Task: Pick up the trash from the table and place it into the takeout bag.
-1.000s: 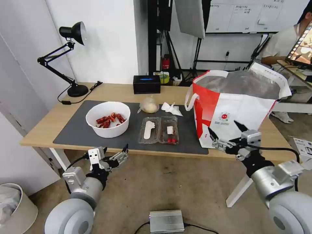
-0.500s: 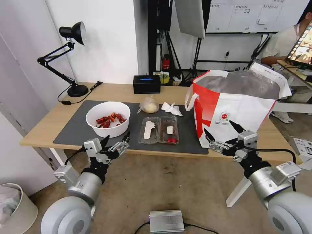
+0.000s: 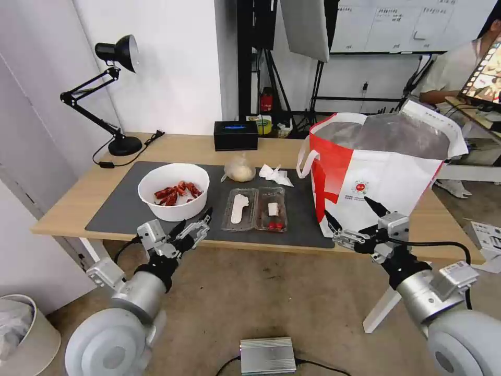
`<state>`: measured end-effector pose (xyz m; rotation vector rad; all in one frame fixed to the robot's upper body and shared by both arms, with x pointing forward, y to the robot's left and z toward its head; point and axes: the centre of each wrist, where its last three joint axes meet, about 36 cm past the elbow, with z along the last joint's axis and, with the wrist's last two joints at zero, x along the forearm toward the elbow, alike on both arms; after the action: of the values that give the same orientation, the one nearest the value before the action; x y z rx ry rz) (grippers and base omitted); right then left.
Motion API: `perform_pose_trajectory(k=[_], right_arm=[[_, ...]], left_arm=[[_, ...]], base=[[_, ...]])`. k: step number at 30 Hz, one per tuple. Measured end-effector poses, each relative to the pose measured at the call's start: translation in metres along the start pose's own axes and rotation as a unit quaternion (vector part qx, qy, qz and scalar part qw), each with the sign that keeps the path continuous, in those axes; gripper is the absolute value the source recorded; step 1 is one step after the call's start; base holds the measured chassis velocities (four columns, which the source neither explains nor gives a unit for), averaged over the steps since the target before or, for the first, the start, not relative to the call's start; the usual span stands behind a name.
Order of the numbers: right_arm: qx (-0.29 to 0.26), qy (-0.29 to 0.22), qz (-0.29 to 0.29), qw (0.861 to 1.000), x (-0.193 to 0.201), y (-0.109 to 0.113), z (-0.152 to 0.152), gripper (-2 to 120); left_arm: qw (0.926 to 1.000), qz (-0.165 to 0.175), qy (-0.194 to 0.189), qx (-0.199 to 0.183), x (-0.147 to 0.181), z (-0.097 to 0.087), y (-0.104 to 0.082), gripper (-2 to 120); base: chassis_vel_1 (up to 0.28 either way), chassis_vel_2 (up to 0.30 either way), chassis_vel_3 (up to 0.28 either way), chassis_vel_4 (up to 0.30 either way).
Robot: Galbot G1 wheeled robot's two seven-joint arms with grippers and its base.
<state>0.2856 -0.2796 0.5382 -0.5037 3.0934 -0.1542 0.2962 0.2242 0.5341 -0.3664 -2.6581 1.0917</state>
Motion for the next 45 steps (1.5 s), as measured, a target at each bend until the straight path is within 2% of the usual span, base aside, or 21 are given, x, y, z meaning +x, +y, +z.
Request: perform_pose_trajectory(k=[1,6,9,12,13,15,16,17,19,35,45], right_arm=[[0.0,0.0,0.0,1.0,0.0,0.0,0.0,100],[0.0,0.001,-0.001,1.0,-0.001,0.0,0.001,100],[0.0,0.001,-0.001,1.0,-0.001,0.0,0.001,100],[0.001,0.001,-0.003,1.0,-0.002,0.0,0.001,100],[0.001,0.001,-0.003,1.0,-0.002,0.0,0.001,100],[0.001,0.001,-0.004,1.0,-0.002,0.0,0.001,100],[0.001,0.001,-0.004,1.0,-0.002,0.0,0.001,100],[0.001,0.001,-0.005,1.0,-0.002,0.0,0.001,100],[0.001,0.002,-0.006,1.0,-0.002,0.001,0.002,100],[-0.002,0.004,-0.009,1.0,-0.001,0.003,0.003,100],[0.002,0.007,-0.009,1.0,0.001,0.001,0.003,100]], left_arm=[[1.0,0.0,0.0,0.0,0.0,0.0,0.0,100],[0.9984,0.012,0.023,0.05,-0.002,-0.004,-0.003,100],[0.9976,0.013,0.028,0.063,-0.003,-0.005,-0.004,100],[0.993,0.011,0.046,0.108,-0.006,-0.002,-0.005,100],[0.993,0.011,0.046,0.108,-0.006,-0.002,-0.005,100],[0.9874,0.01,0.064,0.145,-0.01,-0.001,-0.006,100],[0.9874,0.01,0.064,0.145,-0.01,-0.001,-0.006,100],[0.9825,0.009,0.076,0.169,-0.012,0.001,-0.008,100],[0.9779,0.008,0.09,0.189,-0.013,0.005,-0.011,100],[0.9769,-0.006,0.094,0.192,-0.017,0.008,-0.008,100],[0.9775,-0.017,0.093,0.188,-0.033,0.015,-0.004,100]], base=[[0.0,0.0,0.0,0.0],[0.0,0.0,0.0,0.0],[0.0,0.0,0.0,0.0],[0.0,0.0,0.0,0.0],[0.0,0.0,0.0,0.0],[0.0,0.0,0.0,0.0],[0.0,0.0,0.0,0.0],[0.0,0.0,0.0,0.0],[0.0,0.0,0.0,0.0],[0.0,0.0,0.0,0.0],[0.0,0.0,0.0,0.0]])
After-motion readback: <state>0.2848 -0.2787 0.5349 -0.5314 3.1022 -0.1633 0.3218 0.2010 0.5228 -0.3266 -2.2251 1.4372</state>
